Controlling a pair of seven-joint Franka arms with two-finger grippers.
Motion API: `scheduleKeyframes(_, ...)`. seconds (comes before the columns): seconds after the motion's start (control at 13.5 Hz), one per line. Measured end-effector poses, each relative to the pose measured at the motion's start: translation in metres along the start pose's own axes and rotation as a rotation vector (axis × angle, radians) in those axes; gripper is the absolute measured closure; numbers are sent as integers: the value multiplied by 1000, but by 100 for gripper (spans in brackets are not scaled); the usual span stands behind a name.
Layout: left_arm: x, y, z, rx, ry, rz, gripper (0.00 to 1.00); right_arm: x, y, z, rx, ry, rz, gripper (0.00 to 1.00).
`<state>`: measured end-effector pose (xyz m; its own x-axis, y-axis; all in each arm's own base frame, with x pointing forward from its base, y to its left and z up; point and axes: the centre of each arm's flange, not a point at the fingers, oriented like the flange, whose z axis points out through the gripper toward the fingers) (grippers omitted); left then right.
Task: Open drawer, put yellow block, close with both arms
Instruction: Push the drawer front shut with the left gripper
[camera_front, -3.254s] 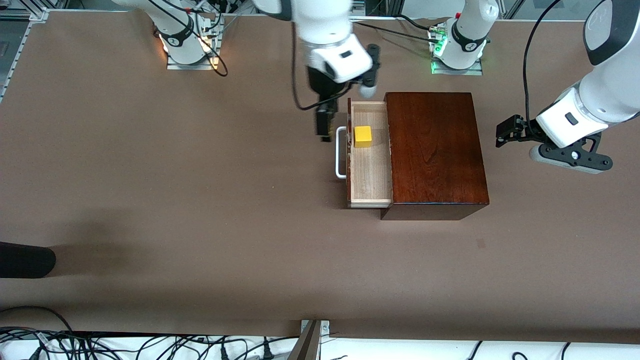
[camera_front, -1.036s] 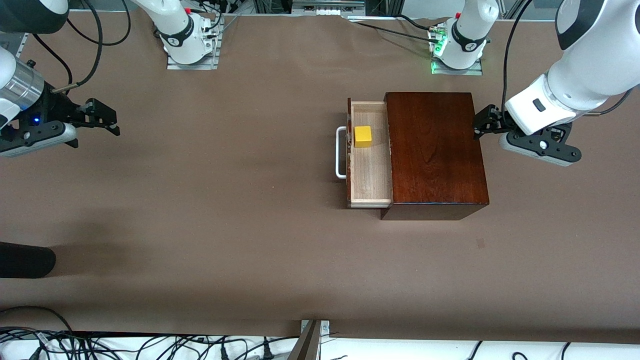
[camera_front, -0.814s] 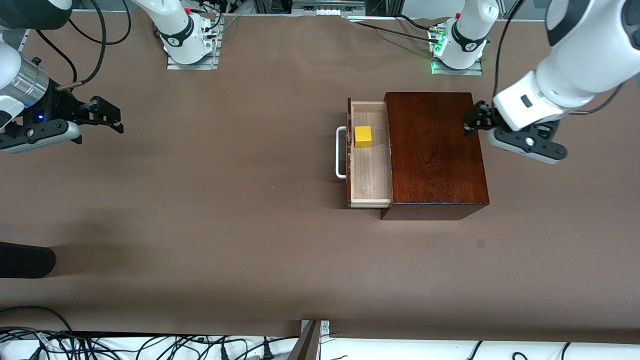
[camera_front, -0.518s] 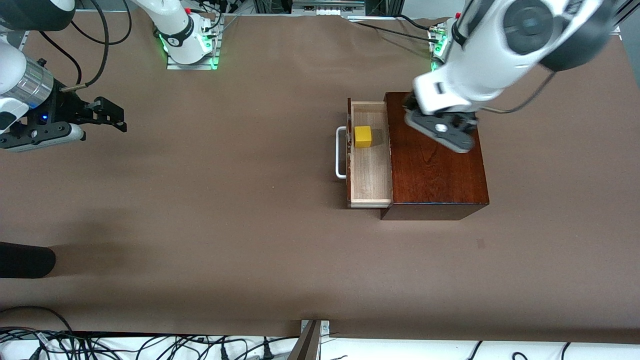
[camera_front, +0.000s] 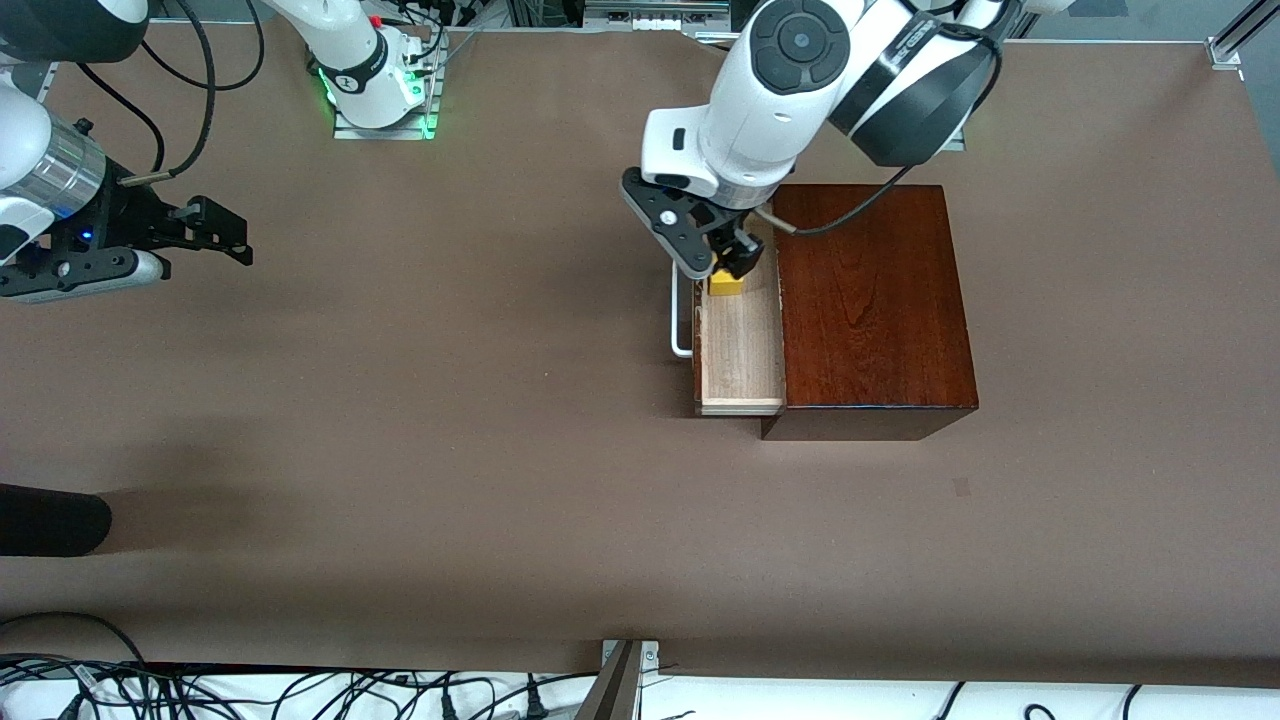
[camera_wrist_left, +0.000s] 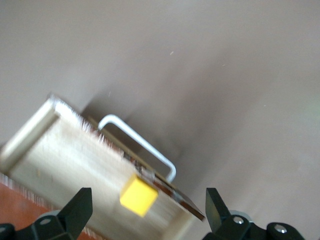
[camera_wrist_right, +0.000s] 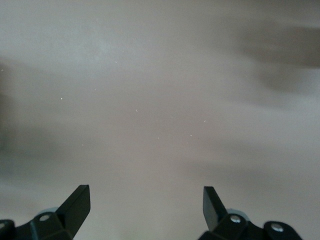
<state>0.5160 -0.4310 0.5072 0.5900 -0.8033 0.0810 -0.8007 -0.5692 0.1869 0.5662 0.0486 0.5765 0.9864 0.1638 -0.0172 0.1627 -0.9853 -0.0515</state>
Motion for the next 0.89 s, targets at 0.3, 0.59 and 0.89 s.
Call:
scheduleKeyframes(0.3,30,-2,57,-55,89,271,0,0,2,-9,-1,11,3,0)
scheduleKeyframes(0.59,46,18,124,-51,41,474,0,0,1,-8,-4,6,0,0)
scheduleKeyframes(0.89,44,12,205,15,-108,619,0,0,5,-6,-24,-1,3,0)
